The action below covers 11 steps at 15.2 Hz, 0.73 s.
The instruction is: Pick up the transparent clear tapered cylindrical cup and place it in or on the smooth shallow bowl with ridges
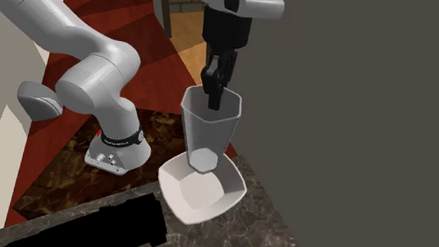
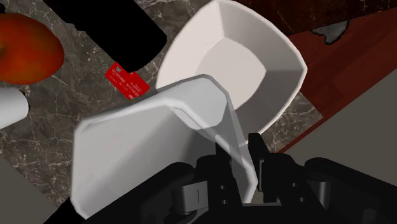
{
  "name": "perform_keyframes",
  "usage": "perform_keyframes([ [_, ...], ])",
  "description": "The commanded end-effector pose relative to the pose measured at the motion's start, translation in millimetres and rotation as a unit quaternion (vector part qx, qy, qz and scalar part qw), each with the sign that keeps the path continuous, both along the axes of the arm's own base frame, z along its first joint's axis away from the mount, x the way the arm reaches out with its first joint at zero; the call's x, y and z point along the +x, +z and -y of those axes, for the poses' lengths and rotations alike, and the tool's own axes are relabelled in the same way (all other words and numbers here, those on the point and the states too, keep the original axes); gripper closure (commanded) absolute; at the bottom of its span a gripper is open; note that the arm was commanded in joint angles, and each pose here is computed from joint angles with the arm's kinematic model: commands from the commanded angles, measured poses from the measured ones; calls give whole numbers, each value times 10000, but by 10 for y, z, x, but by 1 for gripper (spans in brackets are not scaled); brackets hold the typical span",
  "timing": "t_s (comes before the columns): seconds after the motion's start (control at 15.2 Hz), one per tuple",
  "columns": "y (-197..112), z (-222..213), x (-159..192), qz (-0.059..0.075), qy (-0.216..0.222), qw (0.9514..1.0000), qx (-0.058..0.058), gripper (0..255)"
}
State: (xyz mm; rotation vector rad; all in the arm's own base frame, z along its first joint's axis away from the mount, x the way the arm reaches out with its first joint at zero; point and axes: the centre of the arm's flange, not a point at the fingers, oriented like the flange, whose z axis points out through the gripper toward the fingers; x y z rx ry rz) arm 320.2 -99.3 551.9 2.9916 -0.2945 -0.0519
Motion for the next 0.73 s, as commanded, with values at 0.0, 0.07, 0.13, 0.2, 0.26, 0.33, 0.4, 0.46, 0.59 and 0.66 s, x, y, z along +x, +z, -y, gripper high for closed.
perform_keyframes([
  [0.0, 100, -255, -190, -5, -5, 10000, -3, 255],
  [0.07, 47, -255, -190, -5, -6, 10000, -3, 255],
  [0.13, -6, -255, -190, -5, -6, 10000, -3, 255],
  [0.2, -58, -255, -190, -5, -6, 10000, -3, 255],
  [0.26, -111, -255, -191, -5, -6, 10000, -2, 255],
  [0.33, -164, -255, -190, -5, -6, 10000, -3, 255],
  [0.4, -217, -255, -190, -5, -6, 10000, -3, 255],
  [0.46, -270, -255, -190, -5, -6, 10000, -3, 255],
  [0.59, -375, -255, -190, -5, -6, 10000, -3, 255],
  [0.66, -428, -255, -190, -5, -6, 10000, -3, 255],
])
